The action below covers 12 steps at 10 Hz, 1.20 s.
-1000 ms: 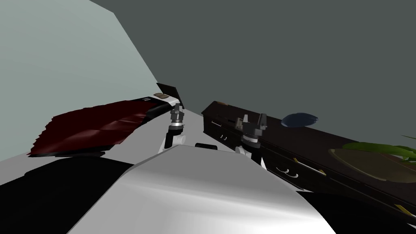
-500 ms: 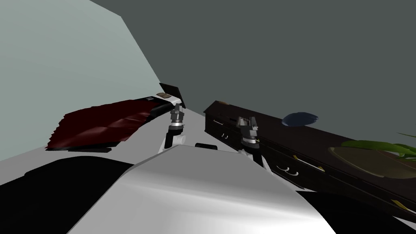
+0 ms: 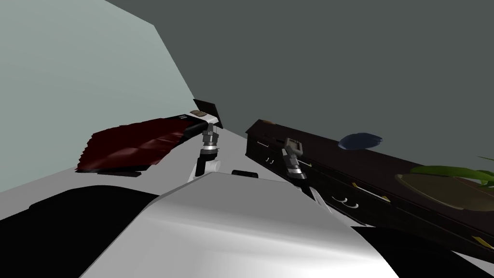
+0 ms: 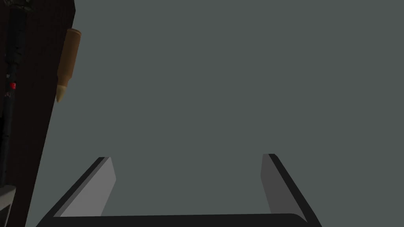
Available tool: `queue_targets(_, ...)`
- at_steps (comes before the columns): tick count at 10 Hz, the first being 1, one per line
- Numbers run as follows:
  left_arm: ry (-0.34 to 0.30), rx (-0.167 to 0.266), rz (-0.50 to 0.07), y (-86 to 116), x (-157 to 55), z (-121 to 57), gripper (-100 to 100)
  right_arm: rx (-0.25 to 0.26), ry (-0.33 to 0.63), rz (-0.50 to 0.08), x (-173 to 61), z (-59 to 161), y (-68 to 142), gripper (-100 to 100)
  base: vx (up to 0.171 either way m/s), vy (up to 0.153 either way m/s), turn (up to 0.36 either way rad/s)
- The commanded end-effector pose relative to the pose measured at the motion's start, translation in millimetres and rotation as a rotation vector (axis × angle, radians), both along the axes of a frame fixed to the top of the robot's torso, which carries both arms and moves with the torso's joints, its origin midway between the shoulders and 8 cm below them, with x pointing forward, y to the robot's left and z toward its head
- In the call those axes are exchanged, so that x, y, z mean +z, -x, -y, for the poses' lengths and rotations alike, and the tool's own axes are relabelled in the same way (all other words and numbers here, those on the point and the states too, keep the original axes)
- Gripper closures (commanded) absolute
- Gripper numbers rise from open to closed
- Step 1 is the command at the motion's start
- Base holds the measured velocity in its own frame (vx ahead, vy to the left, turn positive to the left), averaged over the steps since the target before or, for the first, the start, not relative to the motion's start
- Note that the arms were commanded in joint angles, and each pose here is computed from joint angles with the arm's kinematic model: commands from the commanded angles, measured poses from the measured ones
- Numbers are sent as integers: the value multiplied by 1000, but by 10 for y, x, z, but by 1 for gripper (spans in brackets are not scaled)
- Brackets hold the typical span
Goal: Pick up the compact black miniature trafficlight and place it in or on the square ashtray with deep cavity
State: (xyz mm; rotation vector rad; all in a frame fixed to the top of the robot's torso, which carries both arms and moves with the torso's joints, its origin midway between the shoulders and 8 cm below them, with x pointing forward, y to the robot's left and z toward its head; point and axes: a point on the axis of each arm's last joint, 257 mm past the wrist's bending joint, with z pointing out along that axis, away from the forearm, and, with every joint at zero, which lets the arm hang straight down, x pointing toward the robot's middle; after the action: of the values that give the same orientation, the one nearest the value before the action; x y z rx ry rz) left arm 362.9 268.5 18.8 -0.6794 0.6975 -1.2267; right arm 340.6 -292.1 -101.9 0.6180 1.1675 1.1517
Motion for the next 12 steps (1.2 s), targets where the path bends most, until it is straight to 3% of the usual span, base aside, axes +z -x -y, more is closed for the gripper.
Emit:
queue_targets(1, 0, 0, 0, 0, 0, 0, 0, -16, 79, -87, -330, 134, 20, -100, -43, 83, 31)
queue_targets(2, 0, 0, 0, 0, 0, 0, 0, -31, 149, -158, -593, 248, 66, -100, -29, 128, 61)
queue_targets(3, 0, 0, 0, 0, 0, 0, 0, -29, 152, -161, -605, 253, 66, -100, -3, 114, 10)
queue_targets(4, 0, 0, 0, 0, 0, 0, 0, -41, 232, -236, -880, 390, 136, -100, 8, 114, 47)
queue_targets(5, 0, 0, 0, 0, 0, 0, 0, -41, 232, -236, -880, 390, 136, -100, 2, 80, 11)
queue_targets(7, 0, 0, 0, 0, 0, 0, 0, -56, 406, -375, -1361, 697, 326, -100, 25, 115, 61)
queue_targets(8, 0, 0, 0, 0, 0, 0, 0, -59, 409, -385, -1402, 727, 339, -100, 34, 101, 18)
queue_targets(11, 0, 0, 0, 0, 0, 0, 0, -83, 692, -595, -2038, 1387, 770, -100, 98, 124, 88)
queue_targets(12, 0, 0, 0, 0, -1, 0, 0, -74, 706, -595, -2028, 1396, 762, -100, 109, 107, 31)
